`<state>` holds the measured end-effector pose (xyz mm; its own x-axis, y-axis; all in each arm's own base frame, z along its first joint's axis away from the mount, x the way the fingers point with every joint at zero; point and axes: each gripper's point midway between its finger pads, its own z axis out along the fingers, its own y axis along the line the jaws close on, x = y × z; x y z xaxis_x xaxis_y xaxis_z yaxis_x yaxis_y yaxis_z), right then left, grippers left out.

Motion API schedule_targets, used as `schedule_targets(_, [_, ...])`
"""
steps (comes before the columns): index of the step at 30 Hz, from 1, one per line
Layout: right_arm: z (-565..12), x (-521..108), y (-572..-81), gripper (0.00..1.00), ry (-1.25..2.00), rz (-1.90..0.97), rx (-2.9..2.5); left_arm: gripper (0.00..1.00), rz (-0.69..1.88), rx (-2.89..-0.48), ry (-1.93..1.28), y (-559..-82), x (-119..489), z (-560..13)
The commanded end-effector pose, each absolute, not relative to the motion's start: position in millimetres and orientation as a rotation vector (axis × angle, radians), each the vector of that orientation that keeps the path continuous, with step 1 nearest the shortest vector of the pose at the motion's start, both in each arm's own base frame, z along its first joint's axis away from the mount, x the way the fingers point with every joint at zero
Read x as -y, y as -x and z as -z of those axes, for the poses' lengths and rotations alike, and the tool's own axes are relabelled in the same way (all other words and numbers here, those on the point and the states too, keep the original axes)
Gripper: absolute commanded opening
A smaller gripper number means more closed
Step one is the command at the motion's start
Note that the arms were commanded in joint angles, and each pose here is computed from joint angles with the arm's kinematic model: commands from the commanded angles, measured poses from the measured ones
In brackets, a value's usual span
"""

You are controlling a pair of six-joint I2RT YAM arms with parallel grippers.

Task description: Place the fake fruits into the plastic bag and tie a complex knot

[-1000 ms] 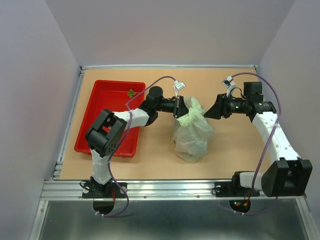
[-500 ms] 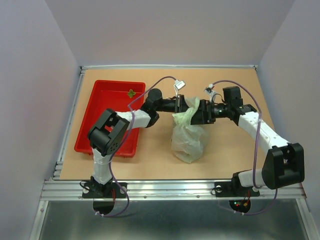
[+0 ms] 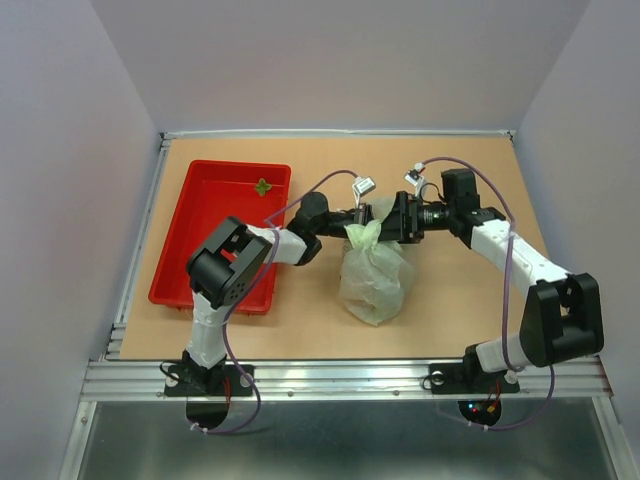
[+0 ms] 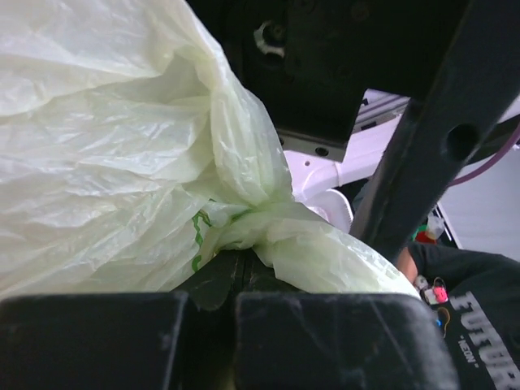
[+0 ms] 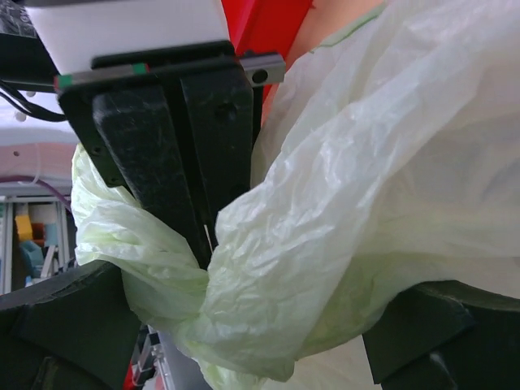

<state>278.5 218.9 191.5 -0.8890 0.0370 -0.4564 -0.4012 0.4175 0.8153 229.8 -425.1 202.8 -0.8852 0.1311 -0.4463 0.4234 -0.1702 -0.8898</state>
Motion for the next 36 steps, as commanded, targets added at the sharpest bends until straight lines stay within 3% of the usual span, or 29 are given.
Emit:
schedule_targets(1, [-230.5,-217.5,-299.8,1.0,0.361,-1.368,-2.101,0.0,2.185,-1.777,-0.882,-195.3,419.8,-213.0])
schedule_targets(18, [-218.5,-204.0,-260.6,1.0,0.418,-1.296,-2.177,0.0,1.953,-1.744,-0.63,-279.9,432.0,-243.5])
schedule_targets(31, [-214.8,-215.1,-283.9,0.94,0.406,-1.378,-2.195,0.0,2.13,-1.576,-0.635,-251.0,447.2,-291.0])
schedule_targets(36, [-225.2,-221.4,-301.2,0.95,0.402,-1.383,-2.16,0.0,2.162,-1.606,-0.619,-237.9,444.2,-275.8])
